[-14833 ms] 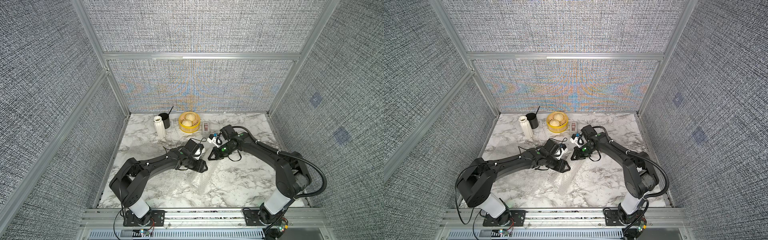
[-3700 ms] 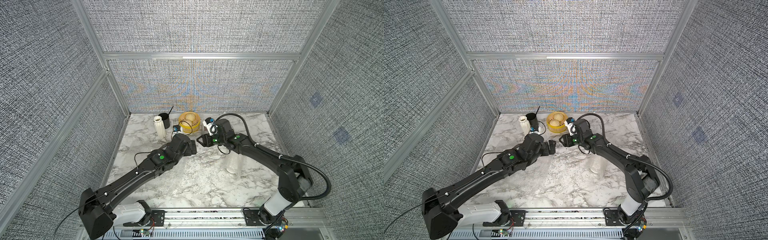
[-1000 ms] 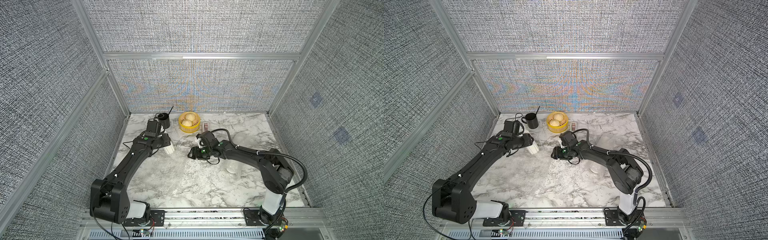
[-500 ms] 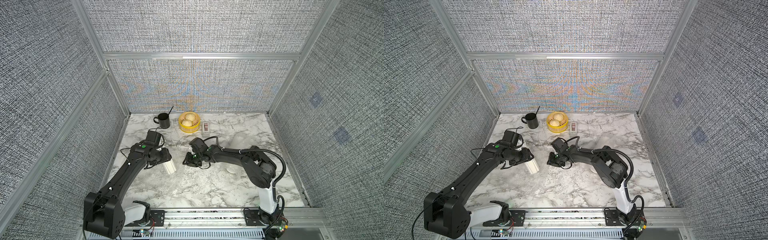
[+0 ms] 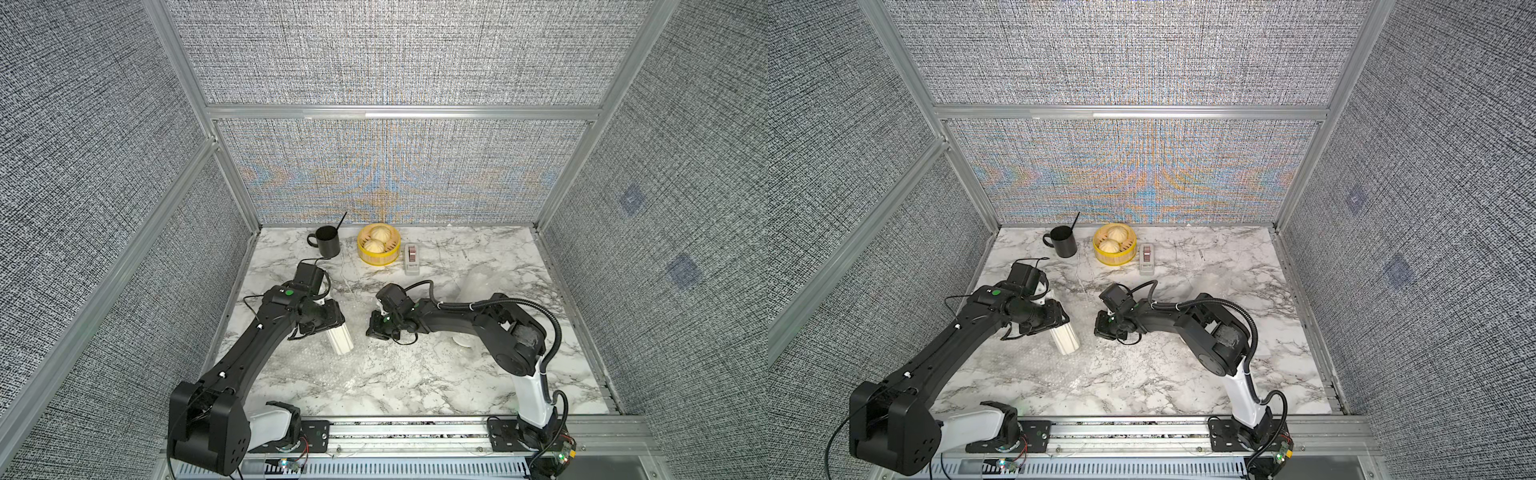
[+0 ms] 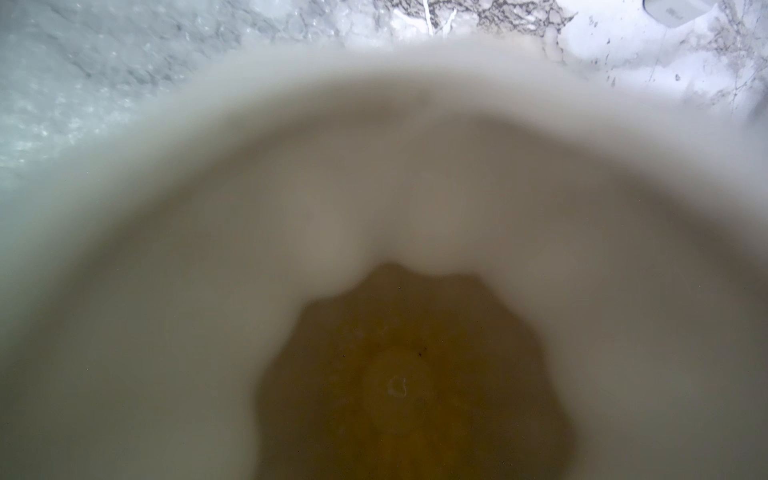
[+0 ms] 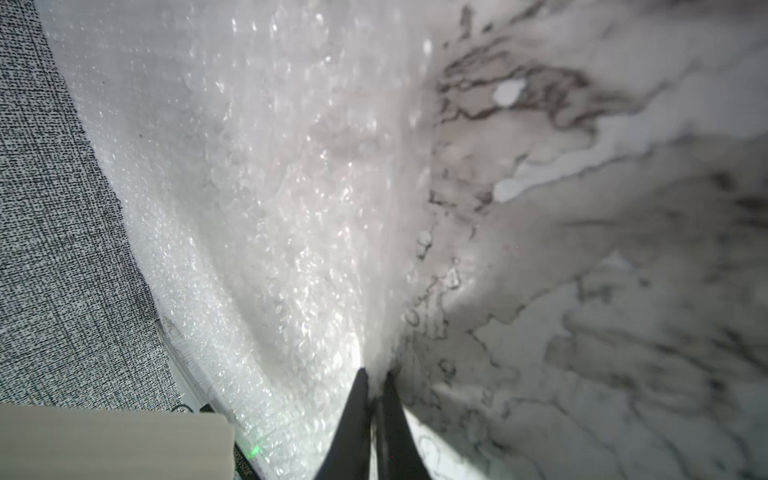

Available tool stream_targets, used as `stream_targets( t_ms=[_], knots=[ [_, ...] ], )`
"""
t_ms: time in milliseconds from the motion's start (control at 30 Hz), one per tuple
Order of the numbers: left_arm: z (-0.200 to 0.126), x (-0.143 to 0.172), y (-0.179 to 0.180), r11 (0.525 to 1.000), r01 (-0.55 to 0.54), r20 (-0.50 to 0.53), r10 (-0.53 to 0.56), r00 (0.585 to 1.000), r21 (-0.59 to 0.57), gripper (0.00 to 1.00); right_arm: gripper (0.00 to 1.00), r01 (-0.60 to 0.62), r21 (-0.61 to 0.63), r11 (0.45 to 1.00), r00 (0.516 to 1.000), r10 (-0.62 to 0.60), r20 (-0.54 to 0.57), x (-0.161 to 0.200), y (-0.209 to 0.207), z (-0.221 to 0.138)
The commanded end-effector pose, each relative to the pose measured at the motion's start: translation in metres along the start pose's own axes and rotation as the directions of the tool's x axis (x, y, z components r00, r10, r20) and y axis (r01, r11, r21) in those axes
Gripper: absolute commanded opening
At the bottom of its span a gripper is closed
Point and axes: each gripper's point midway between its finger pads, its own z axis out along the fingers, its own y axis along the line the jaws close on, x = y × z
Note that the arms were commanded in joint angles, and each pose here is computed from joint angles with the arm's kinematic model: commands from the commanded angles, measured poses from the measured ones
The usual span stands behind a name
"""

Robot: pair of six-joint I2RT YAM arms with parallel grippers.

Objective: Wrap vases in bubble wrap
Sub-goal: Move the bubble wrap to the center of the board.

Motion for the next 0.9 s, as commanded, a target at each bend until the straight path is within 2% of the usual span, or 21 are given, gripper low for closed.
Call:
stream_targets(
  t_ms=[0, 67, 133, 233, 267, 467, 667, 733, 867],
  knots=[
    [-0.002, 0.001, -0.012, 0.998, -0.018, -0.018, 0.02, 1.0, 0.056, 0.02, 0.0, -0.012, -0.048, 0.999, 1.0, 0.013, 0.018, -0.006, 0.002, -0.004],
    [-0.002, 0.005, -0.019, 0.996, -0.039, -0.045, 0.043, 0.998, 0.08, 0.0, 0.0, -0.005, -0.081, 0.997, 1.0, 0.007, 0.026, -0.008, 0.005, -0.013],
    [0.0, 0.009, -0.028, 0.993, -0.065, -0.063, 0.072, 0.995, 0.102, 0.0, 0.0, 0.016, -0.057, 0.998, 1.0, -0.015, 0.005, -0.005, 0.001, -0.021],
    [0.009, 0.018, -0.044, 0.985, -0.104, -0.115, 0.12, 0.986, 0.139, 0.0, 0.0, -0.009, -0.058, 0.998, 0.999, 0.006, -0.053, 0.002, -0.01, -0.032],
    [0.013, 0.022, -0.052, 0.98, -0.119, -0.137, 0.142, 0.98, 0.16, 0.0, 0.0, 0.016, -0.073, 0.997, 0.997, -0.022, -0.075, 0.004, -0.014, -0.038],
    [0.036, 0.034, -0.098, 0.947, -0.163, -0.2, 0.222, 0.954, 0.275, 0.0, 0.0, 0.049, 0.001, 0.999, 0.986, -0.049, -0.159, 0.017, -0.055, -0.082],
    [0.06, 0.04, -0.144, 0.914, -0.185, -0.264, 0.291, 0.92, 0.362, 0.0, 0.0, 0.053, 0.06, 0.997, 0.983, -0.042, -0.18, 0.009, -0.09, -0.12],
    [0.068, 0.042, -0.157, 0.904, -0.198, -0.283, 0.317, 0.906, 0.378, 0.0, 0.0, 0.07, 0.125, 0.99, 0.984, -0.048, -0.17, 0.001, -0.104, -0.129],
    [0.087, 0.043, -0.177, 0.895, -0.176, -0.32, 0.322, 0.891, 0.41, 0.0, 0.0, 0.105, 0.158, 0.982, 0.986, -0.082, -0.147, -0.016, -0.11, -0.133]
  ],
)
